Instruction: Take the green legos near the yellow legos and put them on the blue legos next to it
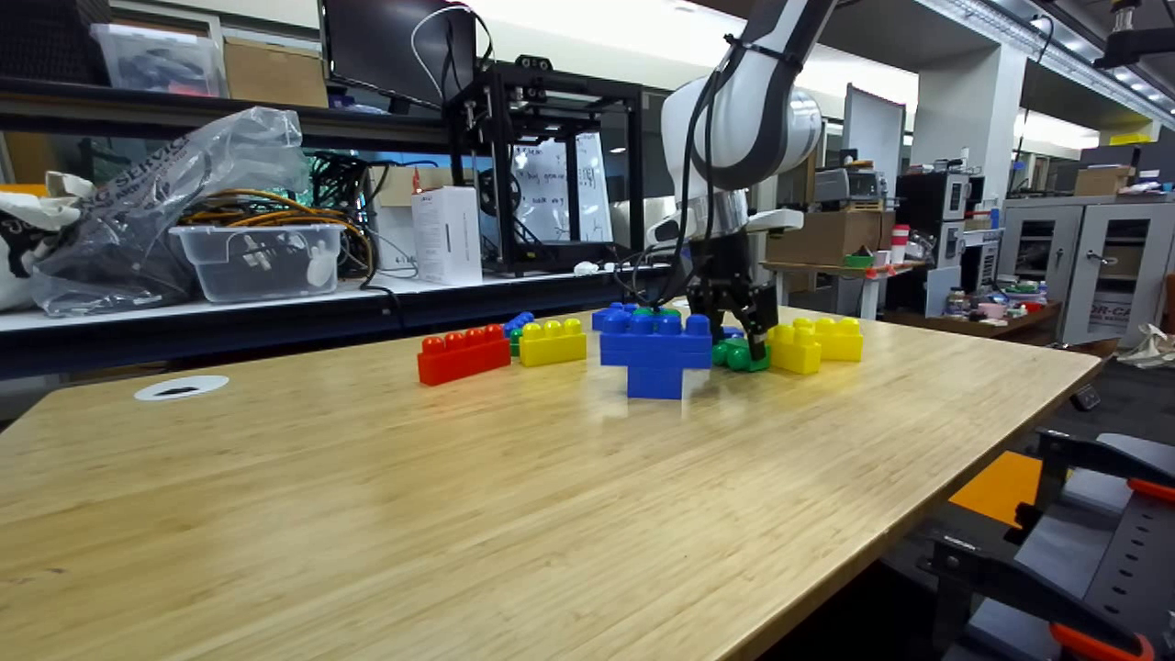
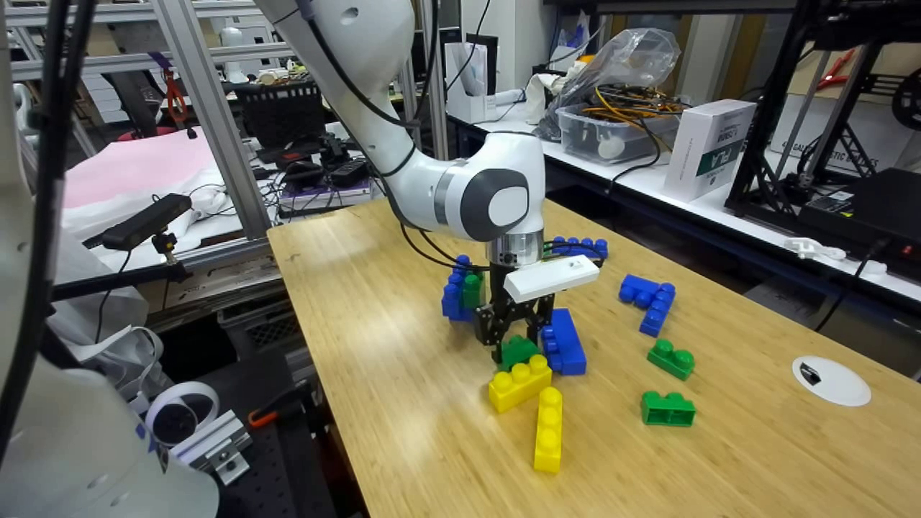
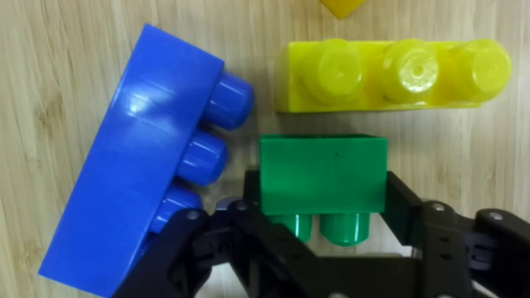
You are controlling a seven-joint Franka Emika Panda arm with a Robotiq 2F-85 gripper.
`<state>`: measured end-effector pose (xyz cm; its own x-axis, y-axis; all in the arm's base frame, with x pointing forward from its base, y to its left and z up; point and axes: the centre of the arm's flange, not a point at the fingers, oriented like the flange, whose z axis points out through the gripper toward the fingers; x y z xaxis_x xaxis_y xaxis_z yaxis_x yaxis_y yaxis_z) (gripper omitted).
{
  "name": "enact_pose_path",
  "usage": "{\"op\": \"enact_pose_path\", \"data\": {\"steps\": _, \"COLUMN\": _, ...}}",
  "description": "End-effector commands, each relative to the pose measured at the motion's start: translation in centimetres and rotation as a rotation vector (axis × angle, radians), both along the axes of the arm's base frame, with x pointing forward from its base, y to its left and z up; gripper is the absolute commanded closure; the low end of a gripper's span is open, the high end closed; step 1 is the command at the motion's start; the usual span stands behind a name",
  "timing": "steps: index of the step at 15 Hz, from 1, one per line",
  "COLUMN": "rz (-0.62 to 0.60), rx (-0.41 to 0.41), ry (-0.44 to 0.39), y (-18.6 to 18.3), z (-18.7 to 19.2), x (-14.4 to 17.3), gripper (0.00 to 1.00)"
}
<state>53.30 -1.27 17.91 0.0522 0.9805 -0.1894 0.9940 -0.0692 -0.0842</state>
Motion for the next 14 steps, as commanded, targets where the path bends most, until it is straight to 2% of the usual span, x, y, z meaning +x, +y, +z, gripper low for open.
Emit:
{"op": "enact_pose_path", "data": {"steps": 1, "rz": -0.014, "rx": -0.005, "ry": -0.023, "y": -0.3, "z": 1.8, "x": 0.3, "gripper": 0.55}}
{"op": "enact_pose_path", "data": {"steps": 5, "rz": 0.010, "rx": 0.015, "ry": -0.082, "y": -0.6, "z": 7.3, "x": 0.7, "gripper": 0.55}}
{"op": "enact_pose_path", "data": {"steps": 7, "rz": 0.064, "rx": 0.051, "ry": -0.085, "y": -0.5, "z": 10.7, "x": 0.6, "gripper": 0.55}}
{"op": "enact_pose_path", "data": {"steps": 10, "rz": 0.206, "rx": 0.141, "ry": -0.047, "y": 0.1, "z": 15.5, "x": 0.4, "gripper": 0.55}}
{"op": "enact_pose_path", "data": {"steps": 14, "rz": 0.375, "rx": 0.251, "ry": 0.015, "y": 0.8, "z": 19.1, "x": 0.3, "gripper": 0.55}}
